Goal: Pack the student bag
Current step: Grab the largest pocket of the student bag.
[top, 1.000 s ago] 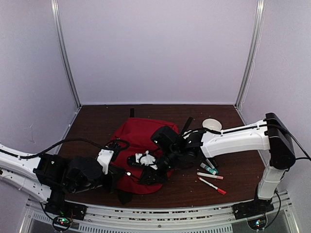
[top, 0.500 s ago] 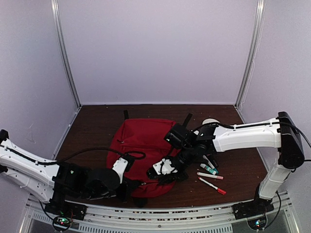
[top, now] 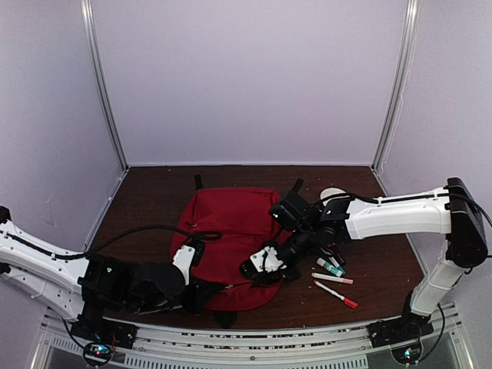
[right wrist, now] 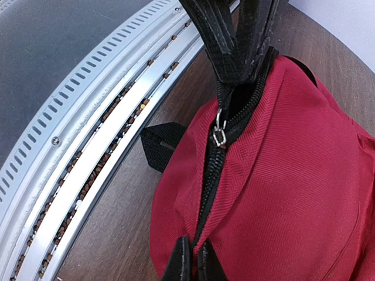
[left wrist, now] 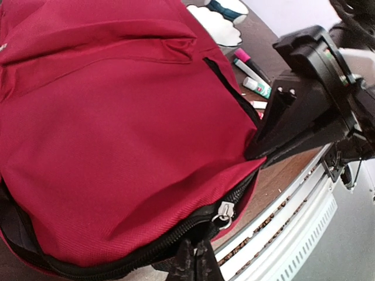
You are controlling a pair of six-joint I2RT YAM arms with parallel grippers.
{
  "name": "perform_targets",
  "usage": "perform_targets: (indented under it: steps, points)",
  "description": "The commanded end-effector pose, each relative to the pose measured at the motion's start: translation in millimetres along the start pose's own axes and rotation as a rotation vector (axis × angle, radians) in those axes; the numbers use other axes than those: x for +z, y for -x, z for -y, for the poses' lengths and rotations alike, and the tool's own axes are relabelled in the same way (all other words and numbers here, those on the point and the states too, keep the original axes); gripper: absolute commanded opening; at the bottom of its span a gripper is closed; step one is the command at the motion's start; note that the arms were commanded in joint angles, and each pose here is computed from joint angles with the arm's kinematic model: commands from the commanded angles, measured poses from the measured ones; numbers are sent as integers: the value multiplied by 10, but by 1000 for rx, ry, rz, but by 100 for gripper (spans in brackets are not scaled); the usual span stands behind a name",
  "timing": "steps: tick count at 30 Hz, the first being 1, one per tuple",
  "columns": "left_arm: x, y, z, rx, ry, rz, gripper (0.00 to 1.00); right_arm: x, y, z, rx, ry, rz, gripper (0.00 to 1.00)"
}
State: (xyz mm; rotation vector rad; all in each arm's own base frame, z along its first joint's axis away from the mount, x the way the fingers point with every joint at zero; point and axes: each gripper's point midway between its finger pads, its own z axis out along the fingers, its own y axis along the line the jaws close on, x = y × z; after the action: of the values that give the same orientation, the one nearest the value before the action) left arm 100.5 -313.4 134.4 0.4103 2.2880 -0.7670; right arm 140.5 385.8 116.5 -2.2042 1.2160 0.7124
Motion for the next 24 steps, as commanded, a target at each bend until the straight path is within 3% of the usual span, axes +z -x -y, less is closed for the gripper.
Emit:
perform_targets:
  steps: [1, 4, 7, 14, 15, 17, 19, 21, 24]
  points:
    - [-109, -156, -657, 295, 281, -98, 6, -445, -1015, -585, 287, 115, -378, 0]
    - [-154, 117, -448, 302, 242, -12, 41, -475, -800, -497, 276, 78, -284, 18]
    - [-249, 271, -410, 293, 213, 20, 56, -560, -617, -474, 272, 68, -228, 30]
    - [-380, 294, -438, 278, 75, 100, 62, -770, -57, -393, 259, -1, -82, 35]
    - [-355, 260, -367, 296, 17, 103, 58, -773, 59, -341, 260, -23, -60, 34]
    - [-332, 232, -233, 324, -82, 122, 35, -735, 213, -298, 231, -34, -42, 33]
    - [-325, 213, -118, 339, -153, 136, 28, -656, 304, -295, 172, -36, -65, 31]
    - [-299, 177, -53, 343, -191, 131, 29, -551, 374, -351, 89, -30, -108, 30]
    - [-209, 101, -99, 325, -178, 112, 43, -368, 492, -427, -64, -43, -169, 31]
